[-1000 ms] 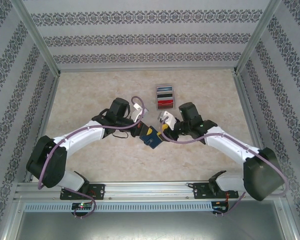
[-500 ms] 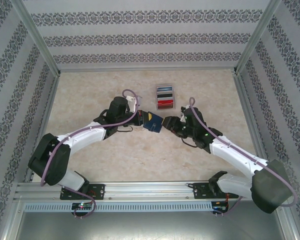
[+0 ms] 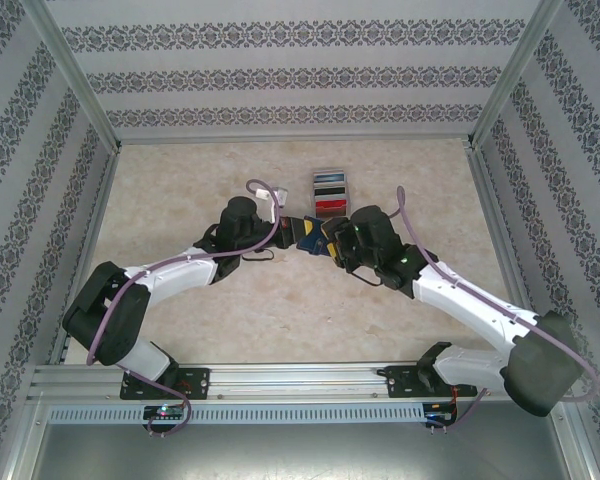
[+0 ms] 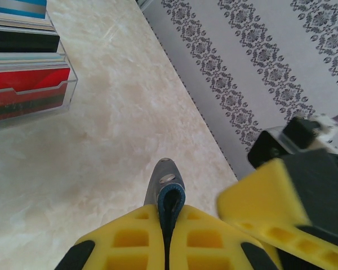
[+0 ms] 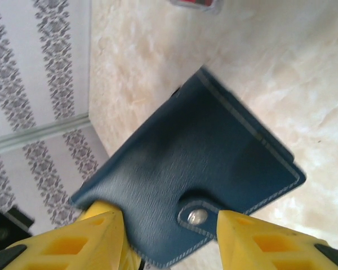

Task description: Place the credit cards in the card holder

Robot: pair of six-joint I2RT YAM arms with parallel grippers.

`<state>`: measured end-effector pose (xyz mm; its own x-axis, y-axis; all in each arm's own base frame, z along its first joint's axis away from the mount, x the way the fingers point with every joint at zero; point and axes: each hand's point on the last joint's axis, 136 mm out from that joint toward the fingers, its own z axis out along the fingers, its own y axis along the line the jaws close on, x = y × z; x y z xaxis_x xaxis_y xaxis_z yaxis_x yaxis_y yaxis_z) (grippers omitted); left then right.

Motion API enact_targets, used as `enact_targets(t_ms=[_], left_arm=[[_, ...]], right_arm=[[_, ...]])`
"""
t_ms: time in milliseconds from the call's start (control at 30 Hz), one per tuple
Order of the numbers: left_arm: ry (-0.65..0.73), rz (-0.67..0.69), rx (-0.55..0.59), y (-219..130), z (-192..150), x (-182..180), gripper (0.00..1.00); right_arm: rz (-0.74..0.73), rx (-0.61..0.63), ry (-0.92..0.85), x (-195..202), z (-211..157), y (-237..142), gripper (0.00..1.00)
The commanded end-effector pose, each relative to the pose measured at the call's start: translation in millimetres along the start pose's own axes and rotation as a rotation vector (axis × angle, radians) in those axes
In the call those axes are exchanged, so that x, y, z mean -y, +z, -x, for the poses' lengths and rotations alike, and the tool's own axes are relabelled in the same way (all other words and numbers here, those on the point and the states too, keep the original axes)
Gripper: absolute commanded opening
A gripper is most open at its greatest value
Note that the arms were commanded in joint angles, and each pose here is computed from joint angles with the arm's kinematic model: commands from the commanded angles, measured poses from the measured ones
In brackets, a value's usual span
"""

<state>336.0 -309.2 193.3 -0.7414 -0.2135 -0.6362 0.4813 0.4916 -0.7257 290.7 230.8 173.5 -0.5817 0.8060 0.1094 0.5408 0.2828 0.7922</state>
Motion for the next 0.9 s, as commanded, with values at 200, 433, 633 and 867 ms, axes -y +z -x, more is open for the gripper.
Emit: enact_targets(t_ms=[200, 433, 633, 867], left_arm=[[-0.006, -0.159, 0.037, 0.2, 0.2, 32.8, 0.00], [0.029, -0.151, 0.021, 2.6, -5.0, 30.2, 0.00], [0.033, -0.112, 0.027, 3.9, -7.6, 20.1, 0.00], [0.037, -0.086, 0.033, 3.1, -8.5, 15.0, 0.00]], right_arm=[[-0.089, -0.043, 0.076, 14.2, -8.4, 22.5, 0.47], [-0.120, -0.057, 0.102, 28.5, -7.8, 29.1, 0.30], [-0.117, -0.102, 0.129, 29.8, -21.3, 27.8, 0.30], [-0.111, -0.135, 0.139, 29.9, -29.6, 31.3, 0.21]])
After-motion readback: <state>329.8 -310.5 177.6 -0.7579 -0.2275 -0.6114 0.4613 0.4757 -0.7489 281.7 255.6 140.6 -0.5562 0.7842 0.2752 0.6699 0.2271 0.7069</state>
